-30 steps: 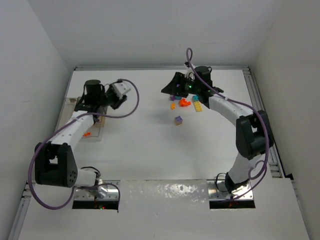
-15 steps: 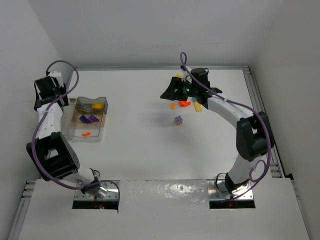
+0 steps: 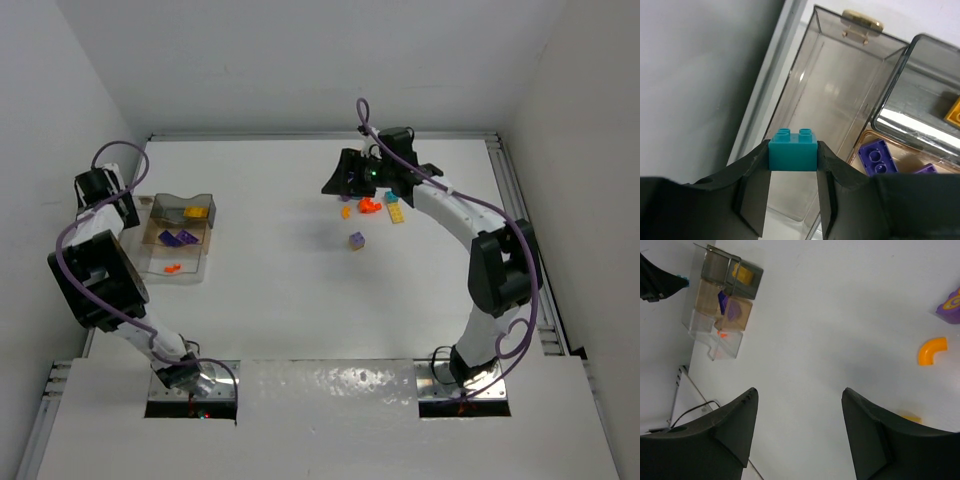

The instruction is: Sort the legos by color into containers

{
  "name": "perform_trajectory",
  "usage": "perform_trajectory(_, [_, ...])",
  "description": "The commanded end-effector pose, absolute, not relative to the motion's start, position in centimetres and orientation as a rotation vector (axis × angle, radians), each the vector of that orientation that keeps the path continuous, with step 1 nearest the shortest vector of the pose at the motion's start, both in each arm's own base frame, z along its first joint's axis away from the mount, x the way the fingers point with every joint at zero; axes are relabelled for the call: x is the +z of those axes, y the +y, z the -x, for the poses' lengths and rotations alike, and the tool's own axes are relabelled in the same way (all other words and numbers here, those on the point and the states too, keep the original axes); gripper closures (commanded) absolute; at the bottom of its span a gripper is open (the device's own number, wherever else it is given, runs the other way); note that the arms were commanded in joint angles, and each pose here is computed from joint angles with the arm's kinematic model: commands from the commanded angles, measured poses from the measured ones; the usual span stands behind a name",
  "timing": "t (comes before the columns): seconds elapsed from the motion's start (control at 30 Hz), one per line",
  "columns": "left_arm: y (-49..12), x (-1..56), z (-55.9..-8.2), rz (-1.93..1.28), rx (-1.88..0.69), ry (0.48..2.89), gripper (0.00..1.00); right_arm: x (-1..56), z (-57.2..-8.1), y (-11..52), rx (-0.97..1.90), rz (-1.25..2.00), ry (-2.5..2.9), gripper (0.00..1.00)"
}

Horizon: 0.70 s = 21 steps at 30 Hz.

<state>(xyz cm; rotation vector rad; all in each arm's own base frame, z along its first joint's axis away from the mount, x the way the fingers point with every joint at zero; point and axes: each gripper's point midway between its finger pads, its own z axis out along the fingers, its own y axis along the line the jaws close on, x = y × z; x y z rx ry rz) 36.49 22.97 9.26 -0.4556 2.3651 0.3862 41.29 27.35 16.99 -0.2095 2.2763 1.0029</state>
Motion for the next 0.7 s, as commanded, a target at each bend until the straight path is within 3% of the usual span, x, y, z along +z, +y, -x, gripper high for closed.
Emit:
perform_trajectory(0.0, [23.3, 9.5, -37.7, 0.398, 0.368, 2.326, 0.63, 19.1, -42.1, 26.9, 0.953, 0.221, 2.230, 0.33])
perform_trajectory(0.1, [23.0, 9.6, -38.1, 0.365, 0.340, 2.327, 0.51, 19.6, -42.2, 26.9, 0.937, 0.232, 2.222, 0.33])
perform_trajectory(0.33, [23.1, 13.6, -39.8, 0.308, 0.323, 2.260, 0.46, 19.0, -41.9, 25.8, 0.858, 0.269, 2.269, 0.33])
perform_trajectory(0.43, [22.0, 16.1, -40.9, 0.224, 0.276, 2.223, 0.48, 16.6, -41.4, 23.4, 0.689, 0.278, 2.382, 0.57])
perform_trajectory(0.5, [20.2, 18.2, -41.7, 0.124, 0.247, 2.196, 0.49, 14.5, -40.5, 21.5, 0.608, 0.274, 2.483, 0.63])
perform_trajectory(0.67, [13.6, 19.4, -43.0, -0.109, 0.073, 2.230, 0.49, 9.7, -38.5, 18.5, 0.432, 0.440, 2.648, 0.41])
